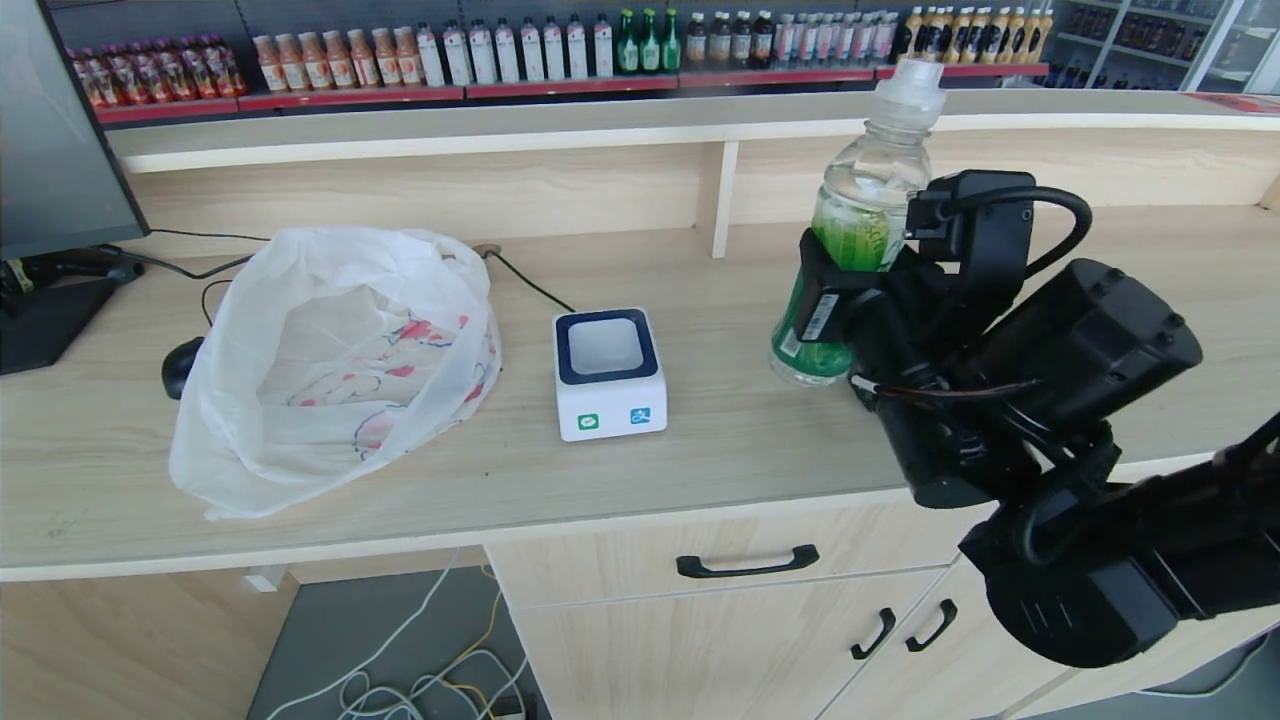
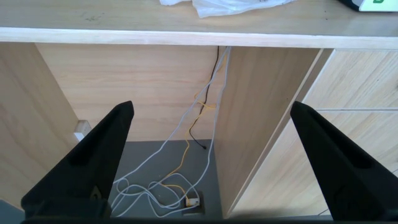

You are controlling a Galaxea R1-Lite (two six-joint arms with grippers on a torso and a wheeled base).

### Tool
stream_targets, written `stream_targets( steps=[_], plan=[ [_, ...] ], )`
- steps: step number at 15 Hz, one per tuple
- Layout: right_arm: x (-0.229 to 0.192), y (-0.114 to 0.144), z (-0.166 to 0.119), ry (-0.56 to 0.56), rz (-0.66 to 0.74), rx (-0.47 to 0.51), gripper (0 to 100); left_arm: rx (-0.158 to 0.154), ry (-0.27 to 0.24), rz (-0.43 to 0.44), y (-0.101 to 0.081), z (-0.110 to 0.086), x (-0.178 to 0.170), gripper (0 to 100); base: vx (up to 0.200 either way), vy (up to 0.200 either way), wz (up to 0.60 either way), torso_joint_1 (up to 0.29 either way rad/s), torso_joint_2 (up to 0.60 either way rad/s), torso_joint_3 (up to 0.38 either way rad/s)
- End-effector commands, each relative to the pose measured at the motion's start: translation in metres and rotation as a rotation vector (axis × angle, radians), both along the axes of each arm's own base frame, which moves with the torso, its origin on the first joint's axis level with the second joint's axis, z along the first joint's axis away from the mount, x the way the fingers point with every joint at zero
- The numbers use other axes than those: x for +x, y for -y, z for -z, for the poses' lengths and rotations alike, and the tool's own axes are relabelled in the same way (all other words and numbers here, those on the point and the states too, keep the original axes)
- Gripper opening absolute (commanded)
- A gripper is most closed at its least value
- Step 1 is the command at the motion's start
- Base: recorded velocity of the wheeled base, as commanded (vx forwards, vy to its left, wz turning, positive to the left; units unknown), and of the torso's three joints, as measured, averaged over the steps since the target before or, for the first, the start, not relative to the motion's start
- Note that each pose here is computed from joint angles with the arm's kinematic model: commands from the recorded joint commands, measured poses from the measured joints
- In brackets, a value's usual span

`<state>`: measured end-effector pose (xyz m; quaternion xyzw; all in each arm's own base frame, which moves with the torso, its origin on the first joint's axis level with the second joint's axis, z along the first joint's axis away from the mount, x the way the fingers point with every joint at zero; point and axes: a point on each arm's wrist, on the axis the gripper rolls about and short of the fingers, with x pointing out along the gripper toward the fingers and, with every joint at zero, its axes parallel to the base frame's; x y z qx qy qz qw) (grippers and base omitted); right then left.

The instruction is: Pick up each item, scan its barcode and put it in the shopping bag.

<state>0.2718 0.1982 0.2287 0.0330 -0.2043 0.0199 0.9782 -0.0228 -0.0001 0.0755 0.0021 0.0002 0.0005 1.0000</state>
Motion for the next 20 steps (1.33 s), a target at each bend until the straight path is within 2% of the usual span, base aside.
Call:
stream_targets(
  steps=[1, 3, 6, 9, 12, 16, 20],
  plan=[
    [-0.021, 0.006, -0.011, 0.004, 0.016, 0.035, 0, 0.000, 0.000, 0.000, 0.000, 0.000, 0.000, 100, 0.000, 0.000, 0.00, 0.000, 0.00, 0.000],
    [-0.037, 0.007, -0.011, -0.014, 0.027, 0.054, 0, 0.000, 0.000, 0.000, 0.000, 0.000, 0.000, 100, 0.000, 0.000, 0.00, 0.000, 0.00, 0.000],
    [-0.080, -0.005, -0.009, -0.064, -0.006, 0.044, 0, 0.000, 0.000, 0.000, 0.000, 0.000, 0.000, 100, 0.000, 0.000, 0.00, 0.000, 0.00, 0.000],
    [-0.099, -0.015, -0.011, -0.078, -0.024, 0.036, 0, 0.000, 0.000, 0.000, 0.000, 0.000, 0.000, 100, 0.000, 0.000, 0.00, 0.000, 0.00, 0.000],
    [-0.112, -0.013, -0.008, -0.086, -0.041, -0.022, 0, 0.000, 0.000, 0.000, 0.000, 0.000, 0.000, 100, 0.000, 0.000, 0.00, 0.000, 0.00, 0.000],
    [-0.123, -0.008, -0.005, -0.085, -0.073, -0.013, 0, 0.000, 0.000, 0.000, 0.000, 0.000, 0.000, 100, 0.000, 0.000, 0.00, 0.000, 0.00, 0.000],
    [-0.155, -0.018, 0.016, -0.122, -0.209, -0.061, 0, 0.000, 0.000, 0.000, 0.000, 0.000, 0.000, 100, 0.000, 0.000, 0.00, 0.000, 0.00, 0.000]
  ],
)
